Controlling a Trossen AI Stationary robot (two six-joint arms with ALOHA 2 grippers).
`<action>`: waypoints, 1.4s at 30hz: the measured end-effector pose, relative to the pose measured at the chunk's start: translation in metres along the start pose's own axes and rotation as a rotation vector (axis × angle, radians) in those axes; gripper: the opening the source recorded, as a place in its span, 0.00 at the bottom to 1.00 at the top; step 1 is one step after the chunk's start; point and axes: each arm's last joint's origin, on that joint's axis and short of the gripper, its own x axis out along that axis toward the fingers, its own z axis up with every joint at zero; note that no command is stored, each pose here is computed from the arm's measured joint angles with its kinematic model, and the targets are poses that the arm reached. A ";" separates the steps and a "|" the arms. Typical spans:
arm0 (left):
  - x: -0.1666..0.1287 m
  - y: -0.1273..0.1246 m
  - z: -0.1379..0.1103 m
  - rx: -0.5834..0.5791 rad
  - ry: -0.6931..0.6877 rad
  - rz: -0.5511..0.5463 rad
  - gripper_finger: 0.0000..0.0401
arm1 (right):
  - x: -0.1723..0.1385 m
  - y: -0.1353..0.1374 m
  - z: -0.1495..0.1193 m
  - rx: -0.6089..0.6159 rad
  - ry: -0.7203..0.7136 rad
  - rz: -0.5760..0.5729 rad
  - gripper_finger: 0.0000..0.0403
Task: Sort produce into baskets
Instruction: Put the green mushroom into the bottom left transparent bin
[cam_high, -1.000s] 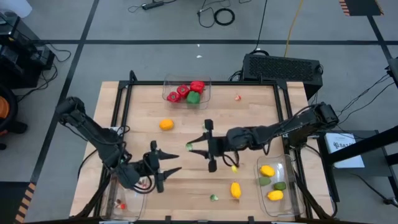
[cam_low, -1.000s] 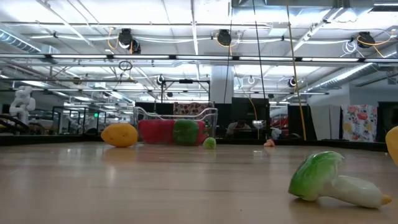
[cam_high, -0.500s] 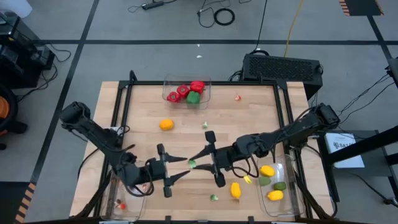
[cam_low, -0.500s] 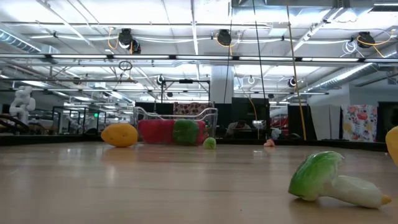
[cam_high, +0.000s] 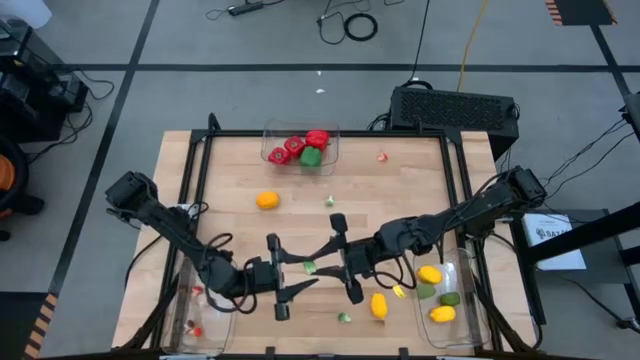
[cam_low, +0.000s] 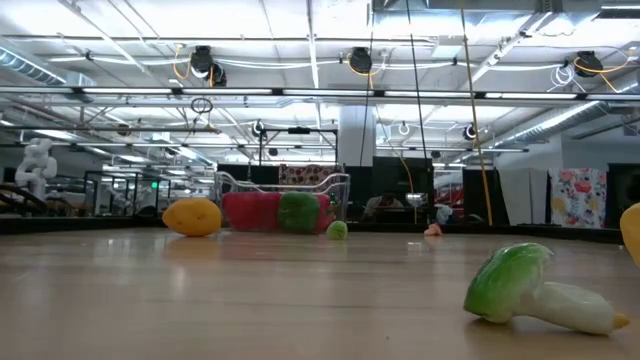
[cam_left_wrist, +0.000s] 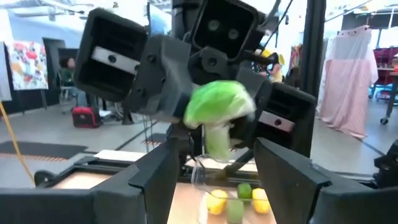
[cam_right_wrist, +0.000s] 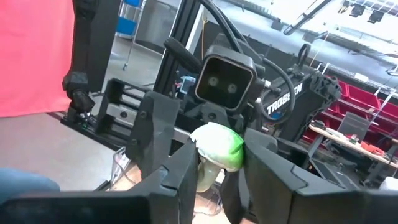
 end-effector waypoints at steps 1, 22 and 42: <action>0.000 0.000 -0.001 0.006 -0.001 -0.001 0.54 | 0.000 0.000 0.000 0.000 0.004 0.001 0.29; 0.000 -0.001 -0.002 0.069 0.017 0.013 0.46 | 0.000 0.000 -0.001 0.001 0.013 0.002 0.29; -0.002 -0.001 -0.002 0.093 0.022 0.033 0.34 | 0.000 0.001 -0.002 0.014 0.026 0.006 0.29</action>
